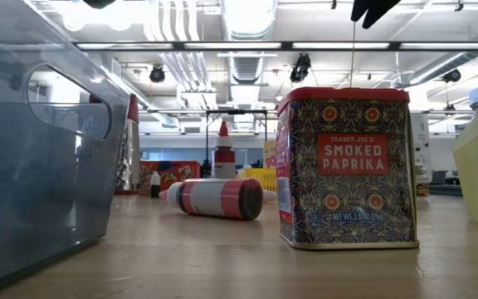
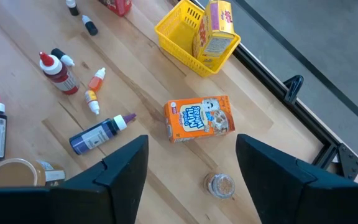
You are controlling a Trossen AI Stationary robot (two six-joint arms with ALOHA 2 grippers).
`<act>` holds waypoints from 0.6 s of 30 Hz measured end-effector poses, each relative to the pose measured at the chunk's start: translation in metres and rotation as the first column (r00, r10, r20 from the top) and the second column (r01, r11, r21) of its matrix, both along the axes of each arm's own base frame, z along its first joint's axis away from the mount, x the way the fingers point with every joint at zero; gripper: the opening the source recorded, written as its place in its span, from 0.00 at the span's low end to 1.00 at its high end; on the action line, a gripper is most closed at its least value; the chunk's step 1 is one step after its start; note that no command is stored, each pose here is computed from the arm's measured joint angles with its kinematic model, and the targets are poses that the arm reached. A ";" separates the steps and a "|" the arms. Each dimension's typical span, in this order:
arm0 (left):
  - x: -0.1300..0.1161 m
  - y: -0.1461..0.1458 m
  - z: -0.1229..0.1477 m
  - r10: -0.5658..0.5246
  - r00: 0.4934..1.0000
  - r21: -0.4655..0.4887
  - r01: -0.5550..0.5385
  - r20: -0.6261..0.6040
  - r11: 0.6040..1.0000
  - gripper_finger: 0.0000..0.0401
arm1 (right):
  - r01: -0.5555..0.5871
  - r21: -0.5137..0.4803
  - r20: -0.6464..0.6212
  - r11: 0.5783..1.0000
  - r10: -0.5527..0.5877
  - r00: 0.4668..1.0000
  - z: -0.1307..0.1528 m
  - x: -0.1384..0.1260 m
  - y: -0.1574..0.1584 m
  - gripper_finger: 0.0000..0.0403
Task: Pick & Place Kitchen Items
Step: Put the small green food coloring bottle into the black bin
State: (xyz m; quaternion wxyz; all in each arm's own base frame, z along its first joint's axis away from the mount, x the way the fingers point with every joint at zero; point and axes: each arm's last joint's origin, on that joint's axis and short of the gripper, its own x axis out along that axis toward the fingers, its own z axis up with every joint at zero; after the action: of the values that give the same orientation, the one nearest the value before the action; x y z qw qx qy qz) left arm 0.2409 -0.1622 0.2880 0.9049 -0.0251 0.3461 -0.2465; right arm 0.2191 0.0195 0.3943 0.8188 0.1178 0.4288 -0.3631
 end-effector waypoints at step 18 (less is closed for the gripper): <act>-0.033 -0.051 -0.020 -0.174 0.954 0.208 0.227 -0.244 0.951 0.23 | 0.000 0.000 0.000 1.000 0.000 1.000 0.000 0.000 0.000 0.58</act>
State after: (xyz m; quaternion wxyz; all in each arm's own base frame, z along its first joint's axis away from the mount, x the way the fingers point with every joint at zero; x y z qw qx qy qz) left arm 0.2078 -0.2135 0.2680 0.8270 0.0897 0.4727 -0.2910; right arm 0.2192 0.0196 0.3943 0.8188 0.1178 0.4288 -0.3630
